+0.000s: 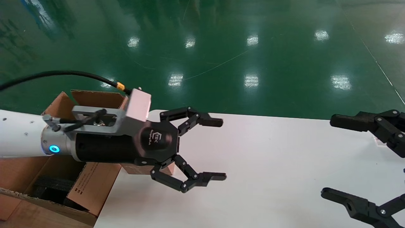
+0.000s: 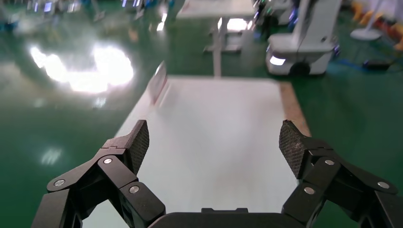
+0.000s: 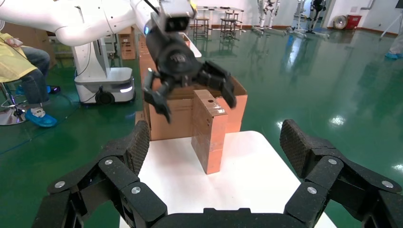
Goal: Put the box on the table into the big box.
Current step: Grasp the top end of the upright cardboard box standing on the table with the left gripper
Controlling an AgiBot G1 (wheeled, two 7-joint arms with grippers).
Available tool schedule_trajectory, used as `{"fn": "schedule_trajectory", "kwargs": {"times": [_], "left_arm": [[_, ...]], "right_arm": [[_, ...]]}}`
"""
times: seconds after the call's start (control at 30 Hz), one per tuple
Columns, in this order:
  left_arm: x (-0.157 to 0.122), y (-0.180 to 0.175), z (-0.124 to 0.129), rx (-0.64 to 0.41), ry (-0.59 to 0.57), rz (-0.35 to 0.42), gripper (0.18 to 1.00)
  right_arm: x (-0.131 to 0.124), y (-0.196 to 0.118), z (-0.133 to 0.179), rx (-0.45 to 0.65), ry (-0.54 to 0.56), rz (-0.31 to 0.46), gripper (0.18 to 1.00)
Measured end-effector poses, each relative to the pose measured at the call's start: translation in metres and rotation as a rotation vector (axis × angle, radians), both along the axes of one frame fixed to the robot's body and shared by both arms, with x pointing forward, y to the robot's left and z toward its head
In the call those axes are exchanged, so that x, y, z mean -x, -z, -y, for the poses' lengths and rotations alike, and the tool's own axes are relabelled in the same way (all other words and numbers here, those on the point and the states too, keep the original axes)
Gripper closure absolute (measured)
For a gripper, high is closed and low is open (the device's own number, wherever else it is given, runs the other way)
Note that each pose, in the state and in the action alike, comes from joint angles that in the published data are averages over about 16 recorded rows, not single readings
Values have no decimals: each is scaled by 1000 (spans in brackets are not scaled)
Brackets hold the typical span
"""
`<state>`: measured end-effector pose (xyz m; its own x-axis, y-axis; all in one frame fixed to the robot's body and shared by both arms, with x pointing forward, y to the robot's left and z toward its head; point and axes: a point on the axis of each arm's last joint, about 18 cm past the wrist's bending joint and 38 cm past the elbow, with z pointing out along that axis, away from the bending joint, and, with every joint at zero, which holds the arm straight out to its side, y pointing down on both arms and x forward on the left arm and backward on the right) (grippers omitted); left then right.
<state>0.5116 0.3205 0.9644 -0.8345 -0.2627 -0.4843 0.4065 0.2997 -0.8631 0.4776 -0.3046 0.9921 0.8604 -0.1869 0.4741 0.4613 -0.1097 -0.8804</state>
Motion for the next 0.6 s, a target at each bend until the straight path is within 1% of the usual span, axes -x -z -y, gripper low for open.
{"fn": "schedule_trajectory", "kwargs": {"times": [0.17, 0.33, 0.47, 0.6], "left_arm": [[-19, 11, -22, -106, -134, 1, 184], [-34, 15, -52, -219, -273, 25, 184], [-40, 11, -77, -296, -366, 56, 184], [-42, 8, -97, -344, -427, 73, 184]], "right_arm": [[0, 0, 0, 0, 0, 0, 178], [0, 0, 0, 0, 0, 0, 178], [0, 0, 0, 0, 0, 0, 178], [0, 0, 0, 0, 0, 0, 178]]}}
